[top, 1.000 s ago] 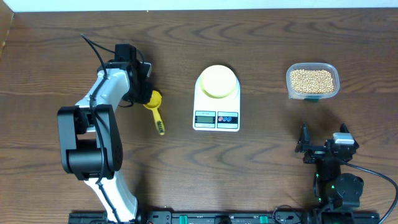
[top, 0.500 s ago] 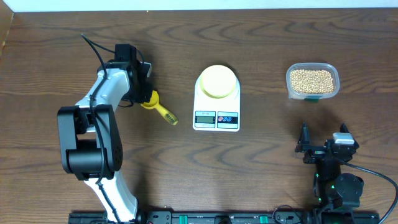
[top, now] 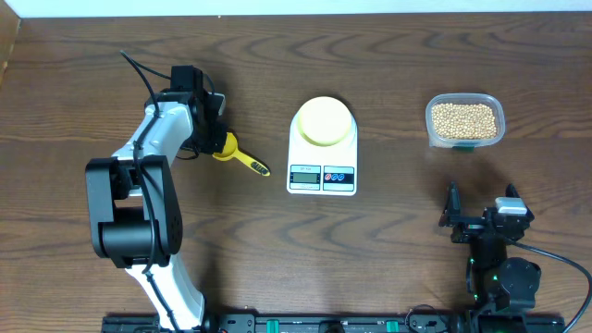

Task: Scoop item into bowl and weigh 50g on scale
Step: 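Close the left gripper on the yellow scoop's rim, then lift the scoop with the left gripper and carry it forward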

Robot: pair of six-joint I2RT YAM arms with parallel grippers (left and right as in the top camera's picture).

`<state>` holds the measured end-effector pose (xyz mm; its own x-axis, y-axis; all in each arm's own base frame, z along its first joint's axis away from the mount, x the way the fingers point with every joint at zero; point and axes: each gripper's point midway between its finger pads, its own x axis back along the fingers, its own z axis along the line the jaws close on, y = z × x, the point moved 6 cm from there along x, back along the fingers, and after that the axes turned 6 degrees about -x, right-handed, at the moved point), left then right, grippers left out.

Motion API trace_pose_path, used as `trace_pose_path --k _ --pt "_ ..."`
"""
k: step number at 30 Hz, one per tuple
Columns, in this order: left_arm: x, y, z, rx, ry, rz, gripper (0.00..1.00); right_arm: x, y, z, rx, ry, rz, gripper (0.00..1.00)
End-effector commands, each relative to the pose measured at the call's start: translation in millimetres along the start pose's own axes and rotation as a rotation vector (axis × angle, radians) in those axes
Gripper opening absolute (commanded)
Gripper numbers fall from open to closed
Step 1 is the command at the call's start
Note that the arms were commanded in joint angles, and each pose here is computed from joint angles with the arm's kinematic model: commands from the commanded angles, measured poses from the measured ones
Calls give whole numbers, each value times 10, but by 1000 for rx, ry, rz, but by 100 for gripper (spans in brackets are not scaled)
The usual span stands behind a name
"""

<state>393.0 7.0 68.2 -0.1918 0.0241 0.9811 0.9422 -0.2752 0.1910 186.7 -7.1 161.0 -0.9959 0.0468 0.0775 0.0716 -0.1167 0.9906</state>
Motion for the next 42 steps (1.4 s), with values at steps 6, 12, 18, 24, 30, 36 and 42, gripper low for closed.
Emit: trace_pose_path --k 6,12,18,24,30,36,42 --pt "194 22 -3 -9 3 -37 8 5 1 15 9 8 -3 99" --pt "383 42 -3 -10 14 -74 8 5 1 15 9 8 -3 99" --pt "612 65 -3 -12 30 -124 8 5 1 15 9 8 -3 99" --pt "863 68 -10 -14 47 -176 8 5 1 15 9 8 -3 99" --pt "1118 81 -13 -16 69 -242 8 5 1 15 9 8 -3 99" --pt "1373 112 -12 -19 94 -325 8 5 1 15 9 8 -3 99" --pt "1493 175 4 -21 114 -388 8 5 1 15 9 8 -3 99"
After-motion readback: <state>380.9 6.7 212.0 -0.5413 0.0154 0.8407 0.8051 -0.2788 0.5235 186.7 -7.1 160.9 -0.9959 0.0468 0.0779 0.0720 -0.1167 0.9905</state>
